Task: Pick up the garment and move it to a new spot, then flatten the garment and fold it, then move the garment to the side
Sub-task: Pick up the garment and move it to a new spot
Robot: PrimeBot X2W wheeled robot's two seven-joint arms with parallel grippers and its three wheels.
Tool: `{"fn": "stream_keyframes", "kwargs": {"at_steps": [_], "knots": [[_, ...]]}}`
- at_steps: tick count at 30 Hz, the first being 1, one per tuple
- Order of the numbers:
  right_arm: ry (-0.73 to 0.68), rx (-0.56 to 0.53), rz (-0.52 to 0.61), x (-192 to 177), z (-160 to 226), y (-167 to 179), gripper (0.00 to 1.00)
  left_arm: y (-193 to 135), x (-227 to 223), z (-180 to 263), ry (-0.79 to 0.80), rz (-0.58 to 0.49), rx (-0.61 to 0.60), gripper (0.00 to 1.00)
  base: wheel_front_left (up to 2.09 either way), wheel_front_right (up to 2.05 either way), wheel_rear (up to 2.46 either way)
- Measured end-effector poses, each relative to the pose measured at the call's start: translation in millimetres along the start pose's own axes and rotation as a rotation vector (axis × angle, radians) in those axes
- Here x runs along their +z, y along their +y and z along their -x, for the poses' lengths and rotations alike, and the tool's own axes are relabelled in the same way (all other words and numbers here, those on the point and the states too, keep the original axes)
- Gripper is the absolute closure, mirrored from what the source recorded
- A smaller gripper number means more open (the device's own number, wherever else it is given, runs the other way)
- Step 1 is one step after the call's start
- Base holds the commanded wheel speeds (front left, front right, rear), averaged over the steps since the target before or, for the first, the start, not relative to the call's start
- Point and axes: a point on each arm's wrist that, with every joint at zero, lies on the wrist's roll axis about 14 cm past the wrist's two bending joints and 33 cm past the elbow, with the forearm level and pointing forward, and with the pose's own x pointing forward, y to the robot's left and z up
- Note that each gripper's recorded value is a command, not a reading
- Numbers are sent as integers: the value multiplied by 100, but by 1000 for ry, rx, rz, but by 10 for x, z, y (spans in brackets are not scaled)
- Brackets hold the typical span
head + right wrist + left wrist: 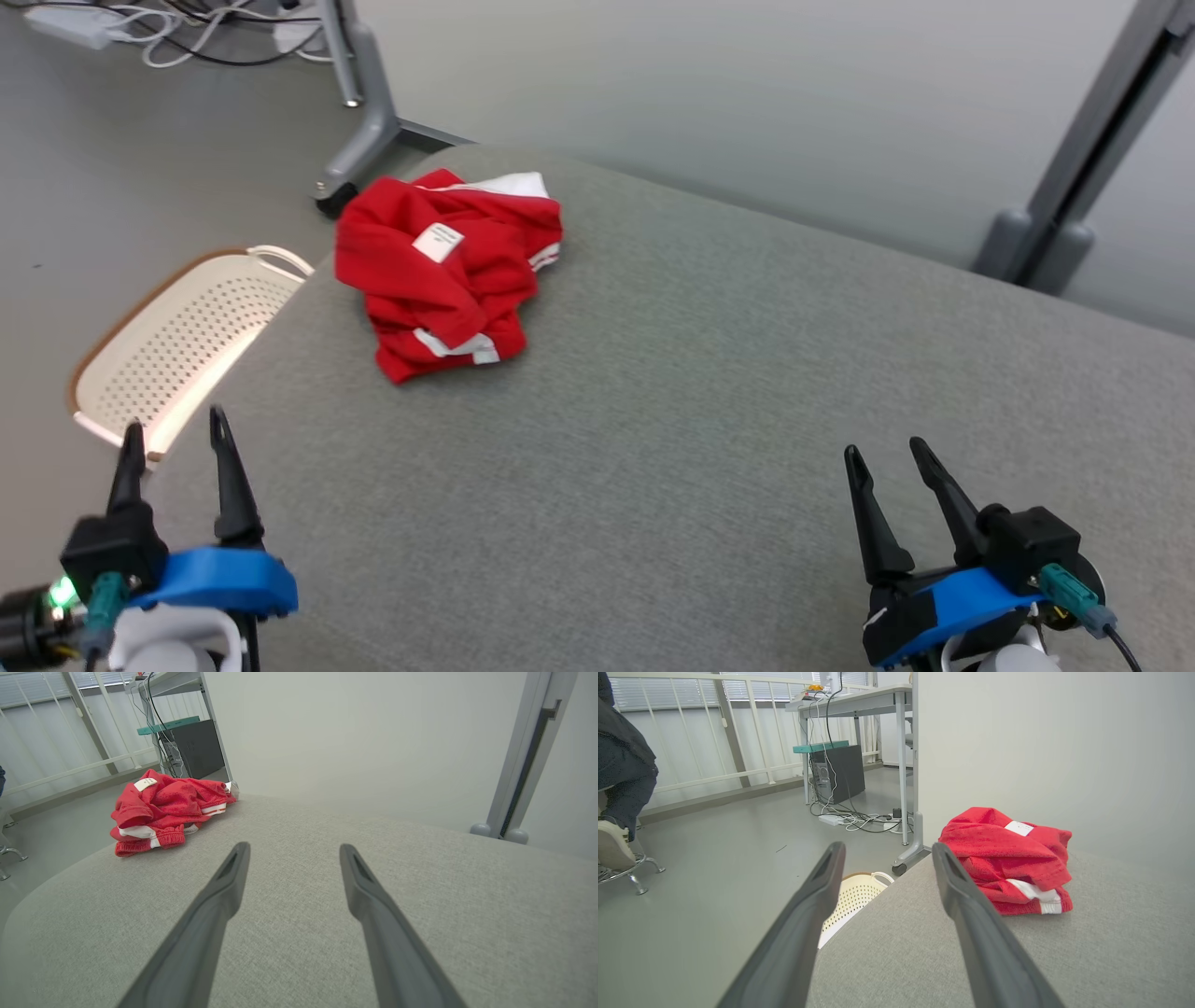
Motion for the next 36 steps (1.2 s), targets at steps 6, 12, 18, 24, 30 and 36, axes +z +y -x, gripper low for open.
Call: {"fn": "stream_keyframes", "kwargs": {"at_steps": [6,12,18,24,30,36], "knots": [[-9,-86,14,-14,55,-348,0,-337,250,-545,-62,-3,-73,0,0,0,0],[-12,-211,45,-26,151,-858,0,-806,430,-1249,-107,-25,-155,0,0,0,0],[-12,-323,91,-12,283,-1316,0,-1224,400,-1872,-96,-78,-224,0,0,0,0],[1,-386,114,-28,379,-1588,0,-1400,106,-2243,18,-145,-266,0,0,0,0],[18,-394,115,-103,376,-1675,0,-1419,-499,-2298,290,-200,-300,0,0,0,0],[18,-384,106,-133,331,-1666,0,-1374,-880,-2204,485,-153,-293,0,0,0,0]]}}
